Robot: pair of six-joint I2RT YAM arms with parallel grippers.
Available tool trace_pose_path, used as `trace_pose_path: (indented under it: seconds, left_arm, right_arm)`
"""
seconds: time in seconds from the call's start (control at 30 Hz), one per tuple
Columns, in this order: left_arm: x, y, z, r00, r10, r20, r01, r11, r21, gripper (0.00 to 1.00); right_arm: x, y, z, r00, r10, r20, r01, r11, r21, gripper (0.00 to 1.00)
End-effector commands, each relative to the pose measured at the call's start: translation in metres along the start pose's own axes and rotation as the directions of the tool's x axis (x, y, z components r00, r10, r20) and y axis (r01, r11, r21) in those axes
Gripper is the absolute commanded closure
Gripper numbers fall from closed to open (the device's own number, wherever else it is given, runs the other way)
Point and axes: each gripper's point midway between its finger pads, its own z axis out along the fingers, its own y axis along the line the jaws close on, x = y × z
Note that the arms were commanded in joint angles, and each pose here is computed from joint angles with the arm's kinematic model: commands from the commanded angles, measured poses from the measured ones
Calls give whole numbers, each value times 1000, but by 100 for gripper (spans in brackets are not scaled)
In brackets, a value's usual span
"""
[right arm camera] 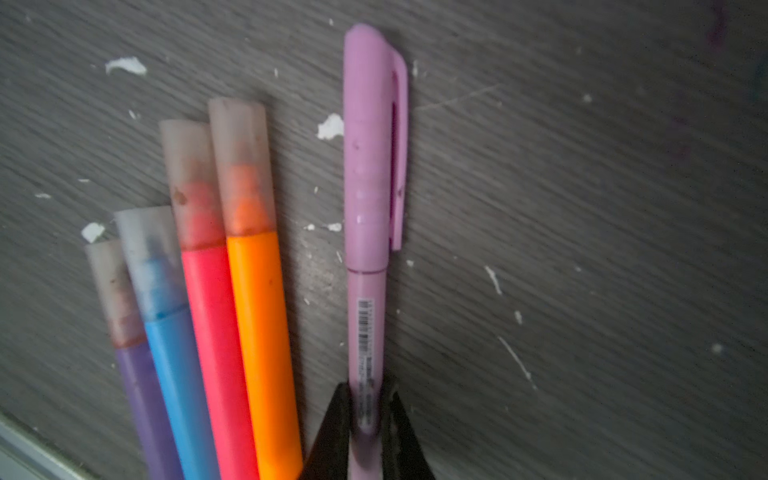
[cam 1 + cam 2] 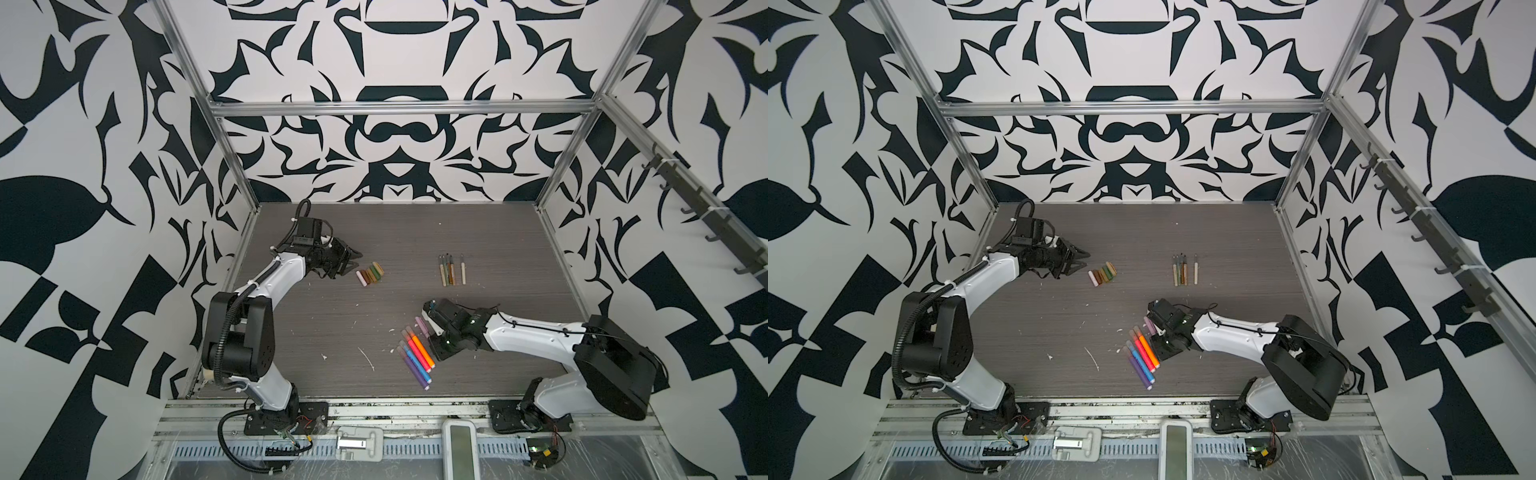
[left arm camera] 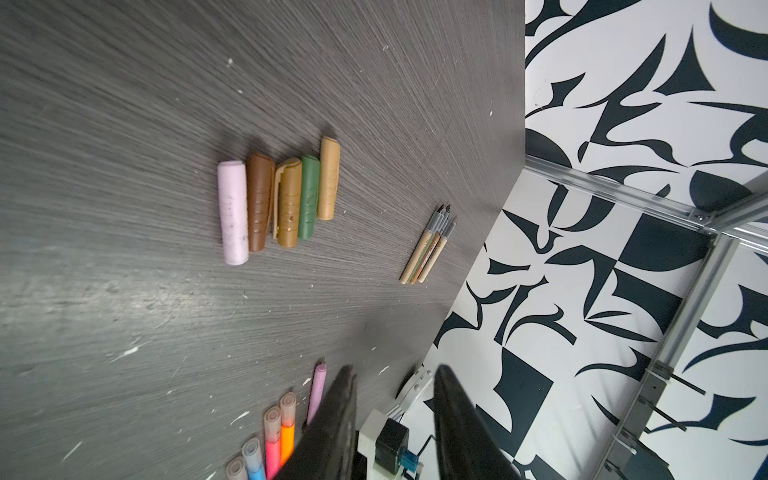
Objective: Open the pen caps
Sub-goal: 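Close the right gripper on the lower end of the lilac marker, then lift the lilac marker toward the left gripper while the left gripper approaches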
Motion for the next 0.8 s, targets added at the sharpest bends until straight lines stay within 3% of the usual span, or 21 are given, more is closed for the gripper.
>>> trace_pose_path:
  seconds: [0.0,0.37,0.77]
  left_arm:
    - [0,-3,0,1000,8,-2,-8,1000,5,66]
    - [11,-6,14,999,15,-30,-15,1000,3,64]
    - [54,-21,61,987,80,-139,-84,996,-19,63]
  right_arm:
    - [1,-9,1,1000,17,-8,-17,998,58,85]
    - [-49,-17,-36,992,48,117,-52,998,31,92]
    - [-99,14,-69,978,81,195,-40,978,-204,93]
